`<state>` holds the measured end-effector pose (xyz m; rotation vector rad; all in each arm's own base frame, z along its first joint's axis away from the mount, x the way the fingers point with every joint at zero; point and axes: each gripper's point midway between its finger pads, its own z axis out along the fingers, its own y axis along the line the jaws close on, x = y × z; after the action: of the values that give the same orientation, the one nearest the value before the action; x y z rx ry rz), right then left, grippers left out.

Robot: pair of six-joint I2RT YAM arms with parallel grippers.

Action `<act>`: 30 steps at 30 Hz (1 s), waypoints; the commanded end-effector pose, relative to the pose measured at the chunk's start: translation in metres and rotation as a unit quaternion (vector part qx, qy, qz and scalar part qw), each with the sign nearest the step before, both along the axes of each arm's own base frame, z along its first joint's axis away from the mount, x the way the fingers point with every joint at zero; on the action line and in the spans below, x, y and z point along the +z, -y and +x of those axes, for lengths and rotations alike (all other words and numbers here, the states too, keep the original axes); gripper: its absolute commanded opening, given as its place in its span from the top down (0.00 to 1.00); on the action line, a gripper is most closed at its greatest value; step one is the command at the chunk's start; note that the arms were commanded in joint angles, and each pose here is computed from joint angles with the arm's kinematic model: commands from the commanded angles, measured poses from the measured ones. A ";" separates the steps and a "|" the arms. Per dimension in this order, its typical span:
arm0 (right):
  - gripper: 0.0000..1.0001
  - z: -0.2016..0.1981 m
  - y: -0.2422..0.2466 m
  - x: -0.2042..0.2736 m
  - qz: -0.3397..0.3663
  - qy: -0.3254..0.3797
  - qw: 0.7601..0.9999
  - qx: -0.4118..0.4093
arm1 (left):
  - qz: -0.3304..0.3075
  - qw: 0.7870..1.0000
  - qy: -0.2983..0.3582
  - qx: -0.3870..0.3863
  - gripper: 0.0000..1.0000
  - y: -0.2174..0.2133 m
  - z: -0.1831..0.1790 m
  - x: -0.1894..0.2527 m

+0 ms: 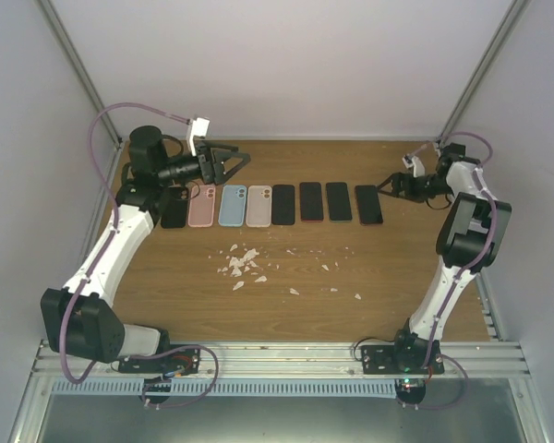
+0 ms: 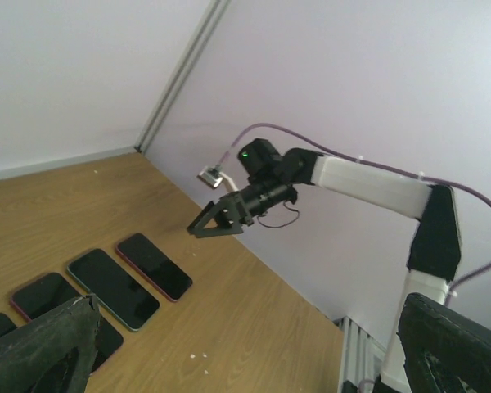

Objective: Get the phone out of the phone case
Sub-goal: Place the phone at the center of the board, then reset both arms

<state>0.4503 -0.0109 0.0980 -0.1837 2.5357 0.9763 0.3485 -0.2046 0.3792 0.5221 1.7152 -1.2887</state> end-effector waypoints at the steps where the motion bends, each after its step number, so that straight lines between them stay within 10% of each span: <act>1: 0.00 0.010 0.008 0.060 -0.026 0.066 0.997 0.004 | 0.022 1.000 -0.009 0.020 0.01 -0.016 0.016 0.006; 17: 0.00 -0.006 -0.006 0.184 -0.044 0.226 0.973 0.013 | 0.181 0.966 -0.025 0.180 0.01 -0.150 0.065 -0.019; 30: 0.00 -0.066 -0.028 0.183 -0.065 0.313 0.947 0.018 | 0.296 0.919 -0.037 0.256 0.01 -0.183 0.021 -0.100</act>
<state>0.3929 0.0152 0.2788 -0.4594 2.0849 0.6766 0.3813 -0.0336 0.2876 0.3081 2.1444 -0.5484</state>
